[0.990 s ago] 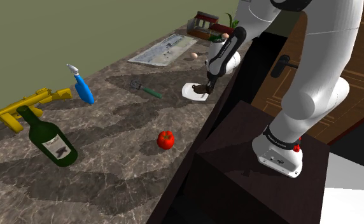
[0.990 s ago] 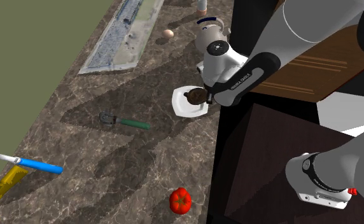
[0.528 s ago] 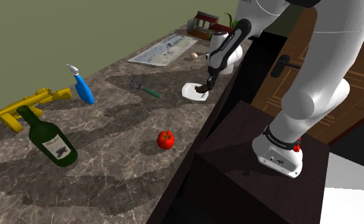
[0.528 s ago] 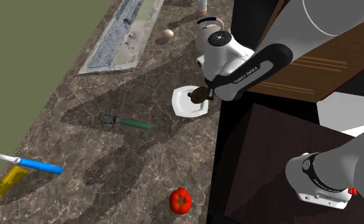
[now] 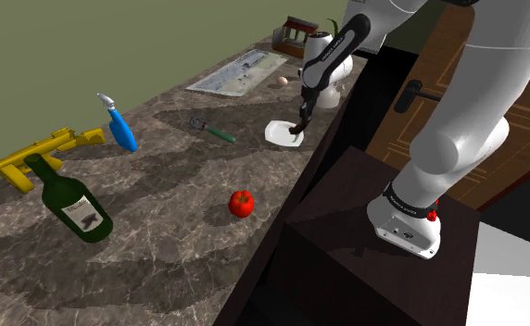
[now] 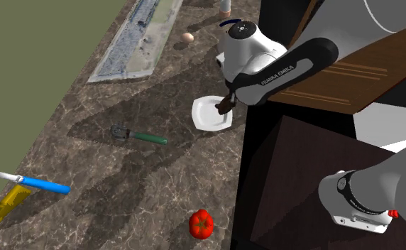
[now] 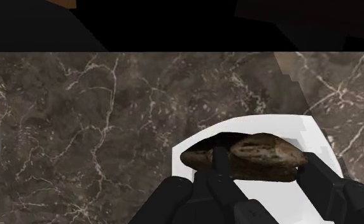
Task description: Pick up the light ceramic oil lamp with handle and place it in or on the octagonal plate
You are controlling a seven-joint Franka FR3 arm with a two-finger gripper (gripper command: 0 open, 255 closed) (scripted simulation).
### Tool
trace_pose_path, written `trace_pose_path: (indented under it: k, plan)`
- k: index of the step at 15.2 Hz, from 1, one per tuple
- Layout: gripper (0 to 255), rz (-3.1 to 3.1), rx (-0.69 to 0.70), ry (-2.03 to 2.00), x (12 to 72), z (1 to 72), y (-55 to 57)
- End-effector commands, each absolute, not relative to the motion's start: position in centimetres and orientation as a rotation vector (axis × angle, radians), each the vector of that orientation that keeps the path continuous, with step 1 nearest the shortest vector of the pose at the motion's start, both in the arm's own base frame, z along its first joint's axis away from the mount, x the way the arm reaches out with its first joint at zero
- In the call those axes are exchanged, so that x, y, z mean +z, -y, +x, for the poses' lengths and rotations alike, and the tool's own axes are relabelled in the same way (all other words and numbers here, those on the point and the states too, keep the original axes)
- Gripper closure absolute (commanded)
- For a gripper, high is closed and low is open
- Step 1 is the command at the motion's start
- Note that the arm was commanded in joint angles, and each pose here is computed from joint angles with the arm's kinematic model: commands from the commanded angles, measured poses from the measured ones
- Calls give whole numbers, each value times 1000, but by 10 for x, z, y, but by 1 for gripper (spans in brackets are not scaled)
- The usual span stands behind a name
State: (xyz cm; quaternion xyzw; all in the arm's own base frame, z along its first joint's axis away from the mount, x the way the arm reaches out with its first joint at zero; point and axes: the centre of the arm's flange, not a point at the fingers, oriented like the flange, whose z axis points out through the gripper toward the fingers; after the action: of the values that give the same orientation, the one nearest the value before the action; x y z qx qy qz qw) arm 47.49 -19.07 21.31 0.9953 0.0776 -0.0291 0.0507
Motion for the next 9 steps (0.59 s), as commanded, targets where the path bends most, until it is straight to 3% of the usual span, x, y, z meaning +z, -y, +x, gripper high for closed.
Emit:
trace_pose_path:
  k: [1,9]
  plan:
    - [255,3030,-90,-238,220,496,175]
    - [255,3030,-90,-238,178,496,175]
